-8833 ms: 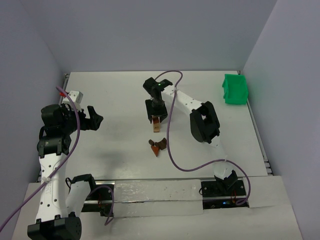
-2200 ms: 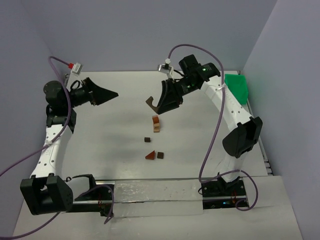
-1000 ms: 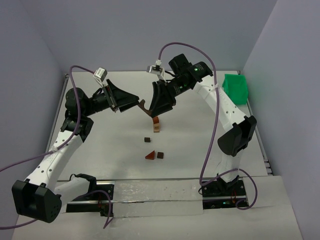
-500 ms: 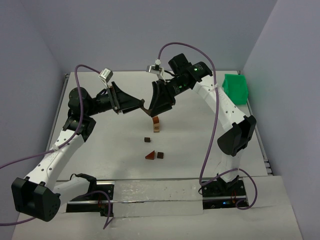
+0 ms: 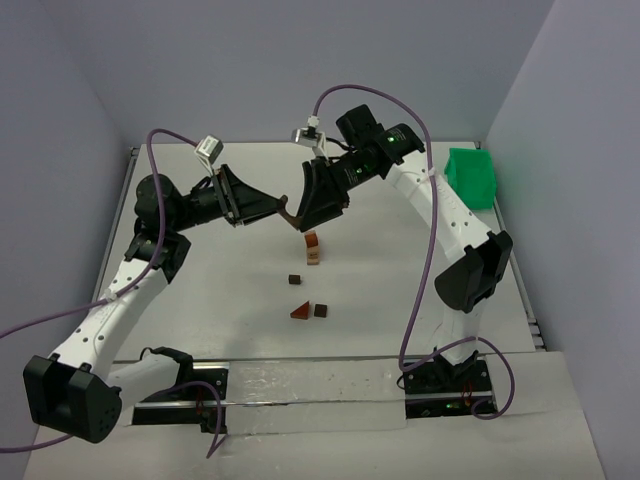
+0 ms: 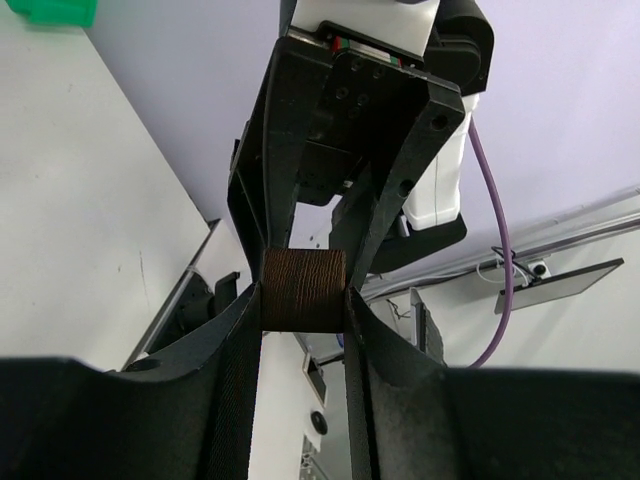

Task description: Build the wood block tower

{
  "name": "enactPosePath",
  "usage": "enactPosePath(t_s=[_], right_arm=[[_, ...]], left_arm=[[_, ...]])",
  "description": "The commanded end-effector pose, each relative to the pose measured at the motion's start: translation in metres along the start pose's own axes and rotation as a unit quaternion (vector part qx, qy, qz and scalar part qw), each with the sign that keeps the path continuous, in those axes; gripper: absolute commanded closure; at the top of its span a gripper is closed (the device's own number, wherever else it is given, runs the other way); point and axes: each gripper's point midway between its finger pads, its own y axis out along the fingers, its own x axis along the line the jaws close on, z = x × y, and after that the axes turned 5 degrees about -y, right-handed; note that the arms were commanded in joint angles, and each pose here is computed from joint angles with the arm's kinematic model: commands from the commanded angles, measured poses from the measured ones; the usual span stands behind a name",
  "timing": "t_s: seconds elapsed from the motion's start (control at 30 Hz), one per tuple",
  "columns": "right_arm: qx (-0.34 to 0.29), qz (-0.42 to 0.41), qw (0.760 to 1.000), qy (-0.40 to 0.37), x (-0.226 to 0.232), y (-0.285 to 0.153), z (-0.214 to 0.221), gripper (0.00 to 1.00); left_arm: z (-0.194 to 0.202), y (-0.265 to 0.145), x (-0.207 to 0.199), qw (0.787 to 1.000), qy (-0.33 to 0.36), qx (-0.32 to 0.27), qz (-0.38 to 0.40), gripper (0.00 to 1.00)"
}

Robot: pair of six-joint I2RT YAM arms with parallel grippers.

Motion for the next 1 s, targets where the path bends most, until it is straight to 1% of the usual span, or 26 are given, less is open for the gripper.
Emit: enactPosePath(t_s=[0.0,0.1,0.13,0.17,0.2,0.23,0.27,0.33,0.37,0.43,0.47,0.57,0.63,0.67,0.7,0.73,0.77,0.83,0.9,0.97], right_arm=[[0.006,0.093,0.995,-0.016,-0.023,-0.006,-0.012,0.52],[0.008,0.209,0.978,-0.026,-0.055,-0.029,-0.018,0.52],[0.002,0.275,0.960,-0.049,-0.068,-0.049,-0.025,0.50],[-0.004,0.317,0.946,-0.062,-0.074,-0.063,-0.029,0.46],[-0.008,0.350,0.934,-0.074,-0.077,-0.073,-0.033,0.39],[-0.015,0.398,0.912,-0.103,-0.078,-0.088,-0.040,0.16],[-0.030,0.437,0.889,-0.137,-0.070,-0.101,-0.052,0.01],[-0.048,0.477,0.859,-0.180,-0.056,-0.115,-0.059,0.00],[-0.062,0.496,0.840,-0.212,-0.042,-0.123,-0.066,0.00],[-0.091,0.533,0.802,-0.253,-0.029,-0.138,-0.075,0.00],[-0.106,0.540,0.791,-0.267,-0.016,-0.142,-0.080,0.00],[-0.079,0.528,0.796,-0.287,-0.009,-0.139,-0.081,0.02],[-0.080,0.522,0.794,-0.301,-0.004,-0.134,-0.084,0.09],[-0.084,0.520,0.789,-0.316,0.005,-0.129,-0.088,0.14],[-0.078,0.520,0.783,-0.331,0.003,-0.128,-0.088,0.19],[-0.058,0.520,0.761,-0.383,0.009,-0.116,-0.087,0.24],[-0.052,0.537,0.743,-0.395,0.009,-0.119,-0.087,0.25],[-0.004,0.552,0.702,-0.449,0.009,-0.092,-0.077,0.29],[0.034,0.566,0.661,-0.491,0.001,-0.078,-0.065,0.30],[0.050,0.574,0.621,-0.531,-0.008,-0.064,-0.054,0.27]], left_arm=[[0.006,-0.010,-0.027,0.999,0.044,0.005,0.029,1.00],[0.001,-0.018,-0.024,0.999,0.048,-0.008,0.020,1.00],[-0.002,-0.022,-0.019,0.999,0.043,-0.014,0.010,1.00],[-0.005,-0.026,-0.014,0.999,0.034,-0.020,0.000,1.00],[-0.008,-0.031,-0.011,0.999,0.027,-0.026,-0.008,1.00],[-0.010,-0.034,-0.007,0.999,0.018,-0.031,-0.014,1.00],[-0.012,-0.037,-0.003,0.999,0.010,-0.036,-0.020,1.00],[-0.018,-0.043,0.008,0.998,-0.013,-0.048,-0.042,1.00],[-0.024,-0.047,0.015,0.996,-0.026,-0.060,-0.060,1.00],[-0.035,-0.053,0.024,0.991,-0.041,-0.087,-0.089,1.00],[-0.039,-0.055,0.030,0.988,-0.054,-0.099,-0.104,1.00],[-0.045,-0.061,0.043,0.977,-0.108,-0.127,-0.129,1.00],[-0.048,-0.064,0.054,0.970,-0.140,-0.141,-0.141,1.00],[-0.049,-0.066,0.059,0.963,-0.172,-0.148,-0.144,1.00],[-0.047,-0.066,0.064,0.962,-0.180,-0.146,-0.146,1.00],[-0.046,-0.069,0.072,0.954,-0.213,-0.150,-0.150,1.00],[-0.047,-0.071,0.075,0.949,-0.230,-0.153,-0.152,1.00],[-0.045,-0.072,0.082,0.941,-0.261,-0.152,-0.154,1.00],[-0.042,-0.073,0.087,0.934,-0.285,-0.149,-0.155,1.00],[-0.042,-0.073,0.089,0.930,-0.296,-0.149,-0.157,1.00]])
